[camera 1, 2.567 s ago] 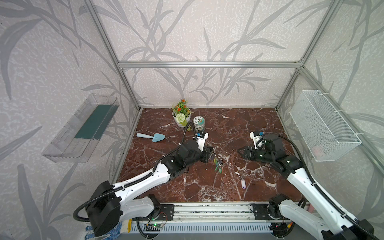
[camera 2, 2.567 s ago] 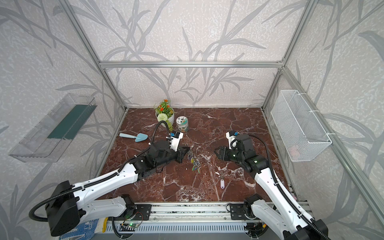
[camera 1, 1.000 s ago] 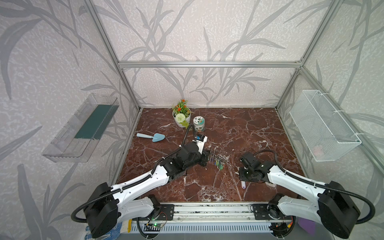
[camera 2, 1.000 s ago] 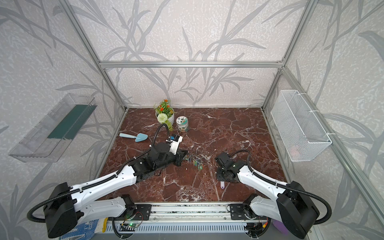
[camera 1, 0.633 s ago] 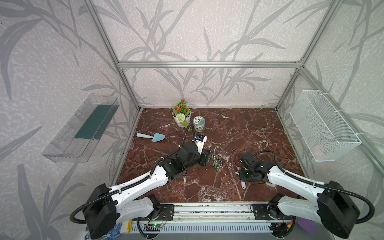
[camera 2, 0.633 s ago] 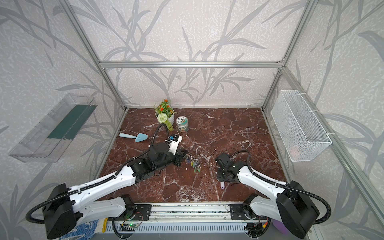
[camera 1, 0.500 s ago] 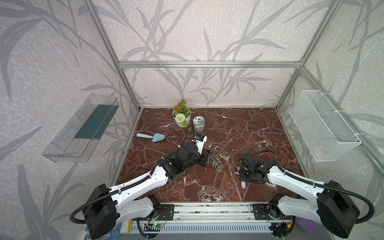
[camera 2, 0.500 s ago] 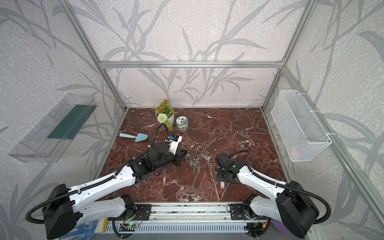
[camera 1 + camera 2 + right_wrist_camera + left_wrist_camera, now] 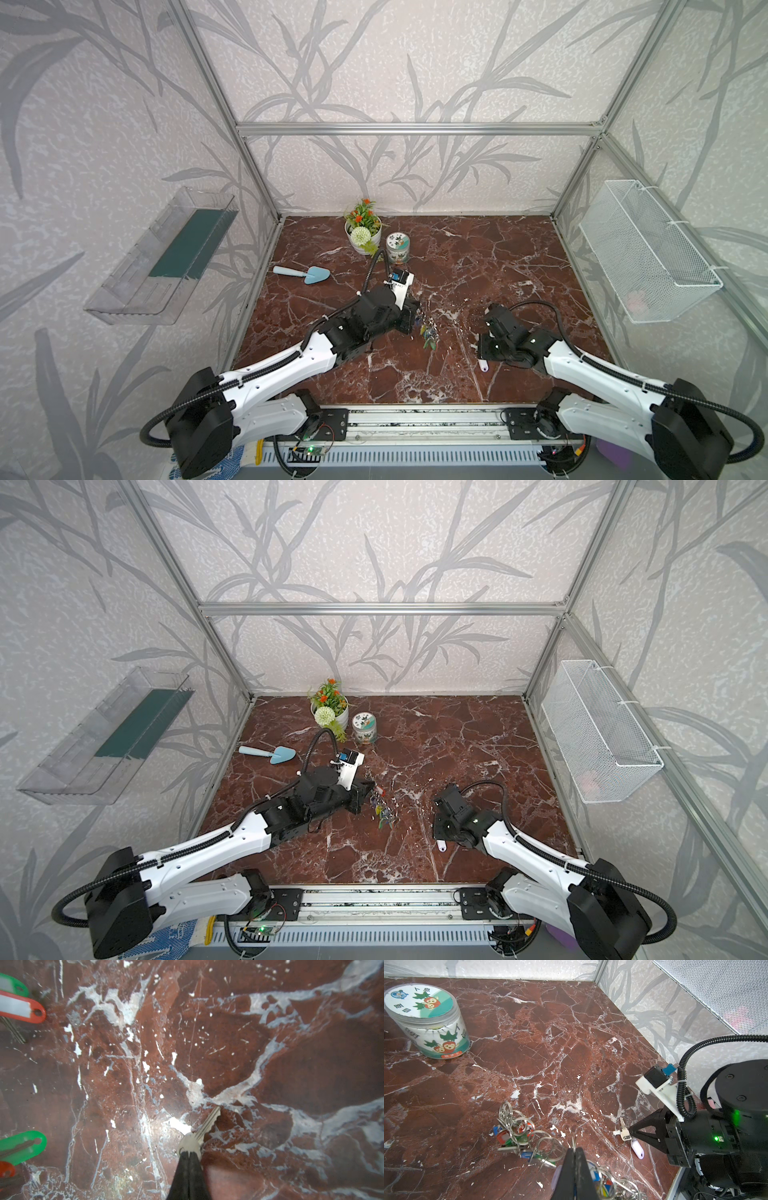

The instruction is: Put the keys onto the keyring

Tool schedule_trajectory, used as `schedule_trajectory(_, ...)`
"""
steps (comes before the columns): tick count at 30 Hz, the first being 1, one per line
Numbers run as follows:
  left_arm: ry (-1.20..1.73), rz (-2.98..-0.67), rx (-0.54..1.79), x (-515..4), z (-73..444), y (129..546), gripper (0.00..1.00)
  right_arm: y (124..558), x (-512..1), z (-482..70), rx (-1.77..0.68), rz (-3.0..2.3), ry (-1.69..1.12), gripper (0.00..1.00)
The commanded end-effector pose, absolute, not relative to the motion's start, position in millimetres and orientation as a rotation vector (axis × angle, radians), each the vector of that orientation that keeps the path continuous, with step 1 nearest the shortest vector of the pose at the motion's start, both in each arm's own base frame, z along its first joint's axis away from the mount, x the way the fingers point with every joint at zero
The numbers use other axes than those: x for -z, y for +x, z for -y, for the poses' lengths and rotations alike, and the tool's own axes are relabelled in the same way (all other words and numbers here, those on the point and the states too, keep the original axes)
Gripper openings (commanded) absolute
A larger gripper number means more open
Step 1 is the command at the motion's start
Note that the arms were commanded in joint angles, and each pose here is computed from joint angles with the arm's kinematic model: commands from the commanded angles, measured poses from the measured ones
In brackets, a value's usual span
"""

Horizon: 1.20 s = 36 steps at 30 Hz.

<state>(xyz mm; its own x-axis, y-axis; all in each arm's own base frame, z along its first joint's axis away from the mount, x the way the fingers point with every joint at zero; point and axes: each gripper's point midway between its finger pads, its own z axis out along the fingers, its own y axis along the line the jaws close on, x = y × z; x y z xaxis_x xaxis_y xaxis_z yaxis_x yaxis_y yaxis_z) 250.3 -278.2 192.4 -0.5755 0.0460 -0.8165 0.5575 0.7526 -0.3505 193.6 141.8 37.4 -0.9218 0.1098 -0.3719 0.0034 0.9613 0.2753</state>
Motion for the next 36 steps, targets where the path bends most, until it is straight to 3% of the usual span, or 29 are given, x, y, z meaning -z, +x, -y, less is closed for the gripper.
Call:
schedule_trajectory(1, 0.44, -1.973, 0.806, -224.1, 282.5, 252.6, 0.0, 202.9, -40.0, -142.7, -0.389, -2.653, 0.089, 0.0)
schedule_trajectory(22, 0.444, -1.979, 0.798, -220.7, 283.3, 253.7, 0.0, 215.1, -17.5, -139.7, -0.352, -2.598, 0.128, 0.0)
schedule_trajectory(32, 0.444, -1.981, 0.803, -219.1, 283.5, 253.1, 0.0, 204.2, -34.3, -142.8, -0.408, -2.629, 0.1, 0.28)
schedule_trajectory(36, 0.447, -1.977, 0.804, -220.0, 282.4, 251.8, 0.0, 202.2, -48.5, -138.9, -0.411, -2.685, 0.088, 0.32)
